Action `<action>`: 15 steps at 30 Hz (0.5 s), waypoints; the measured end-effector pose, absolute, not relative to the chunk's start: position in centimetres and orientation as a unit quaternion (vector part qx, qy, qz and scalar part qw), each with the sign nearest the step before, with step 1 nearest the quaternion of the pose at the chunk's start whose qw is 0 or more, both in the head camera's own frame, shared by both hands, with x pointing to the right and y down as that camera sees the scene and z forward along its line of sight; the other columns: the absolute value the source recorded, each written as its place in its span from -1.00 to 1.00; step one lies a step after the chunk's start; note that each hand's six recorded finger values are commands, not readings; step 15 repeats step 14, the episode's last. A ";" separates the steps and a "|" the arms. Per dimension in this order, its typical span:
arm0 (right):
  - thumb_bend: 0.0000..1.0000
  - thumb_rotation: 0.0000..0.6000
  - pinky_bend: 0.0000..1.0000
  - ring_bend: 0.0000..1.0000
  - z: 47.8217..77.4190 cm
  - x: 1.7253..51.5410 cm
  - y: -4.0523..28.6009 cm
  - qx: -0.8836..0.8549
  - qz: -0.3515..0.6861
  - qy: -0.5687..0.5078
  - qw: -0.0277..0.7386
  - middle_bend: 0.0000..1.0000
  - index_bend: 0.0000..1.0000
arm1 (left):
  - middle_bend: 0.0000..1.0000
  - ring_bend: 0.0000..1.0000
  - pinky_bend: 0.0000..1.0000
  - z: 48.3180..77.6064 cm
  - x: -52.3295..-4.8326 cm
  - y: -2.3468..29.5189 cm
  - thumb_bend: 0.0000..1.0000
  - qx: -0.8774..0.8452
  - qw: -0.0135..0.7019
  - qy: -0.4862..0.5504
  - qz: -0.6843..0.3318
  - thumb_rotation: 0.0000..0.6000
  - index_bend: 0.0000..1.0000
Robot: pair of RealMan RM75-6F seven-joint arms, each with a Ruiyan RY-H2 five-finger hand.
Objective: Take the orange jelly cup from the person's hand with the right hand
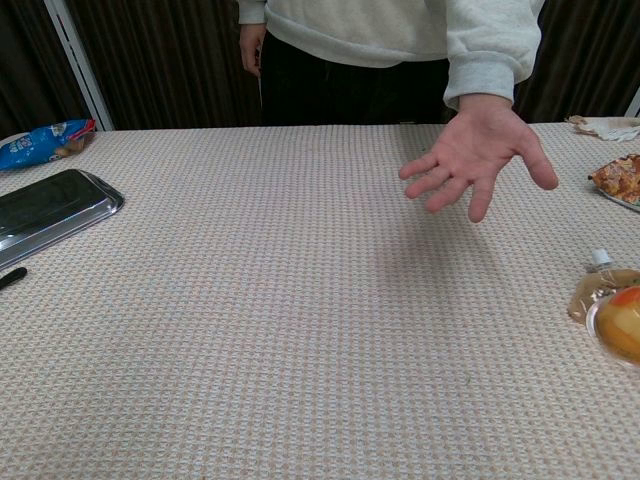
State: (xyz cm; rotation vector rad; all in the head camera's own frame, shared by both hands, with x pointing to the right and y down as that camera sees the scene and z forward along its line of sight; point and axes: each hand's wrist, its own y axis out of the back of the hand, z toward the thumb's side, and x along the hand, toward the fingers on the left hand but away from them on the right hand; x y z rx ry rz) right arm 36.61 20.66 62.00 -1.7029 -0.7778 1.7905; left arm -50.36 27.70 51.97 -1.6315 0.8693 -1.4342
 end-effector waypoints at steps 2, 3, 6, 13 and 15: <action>-0.57 1.00 -0.83 -1.00 62.0 36.7 20.7 -0.632 0.668 -0.284 0.271 -0.95 -0.60 | -1.00 -1.00 -1.00 52.0 -50.4 27.7 -1.00 -0.642 0.390 0.343 -0.564 1.00 -0.96; -0.57 1.00 -0.84 -1.00 62.1 36.8 20.8 -0.630 0.671 -0.281 0.271 -0.97 -0.61 | -1.00 -1.00 -1.00 52.0 -50.4 27.7 -1.00 -0.642 0.390 0.343 -0.564 1.00 -0.96; -0.58 1.00 -0.92 -1.00 61.8 36.8 20.6 -0.626 0.675 -0.281 0.272 -1.00 -0.65 | -1.00 -1.00 -1.00 52.0 -50.4 27.7 -1.00 -0.642 0.389 0.344 -0.564 1.00 -0.96; -0.72 1.00 -0.99 -1.00 59.7 36.6 18.8 -0.613 0.646 -0.321 0.321 -1.00 -0.79 | -1.00 -1.00 -1.00 51.9 -50.4 27.7 -1.00 -0.643 0.388 0.346 -0.562 1.00 -0.96; -0.73 1.00 -1.00 -1.00 59.3 36.6 18.5 -0.611 0.638 -0.330 0.333 -1.00 -0.82 | -1.00 -1.00 -1.00 51.9 -50.4 27.7 -1.00 -0.644 0.387 0.347 -0.561 1.00 -0.96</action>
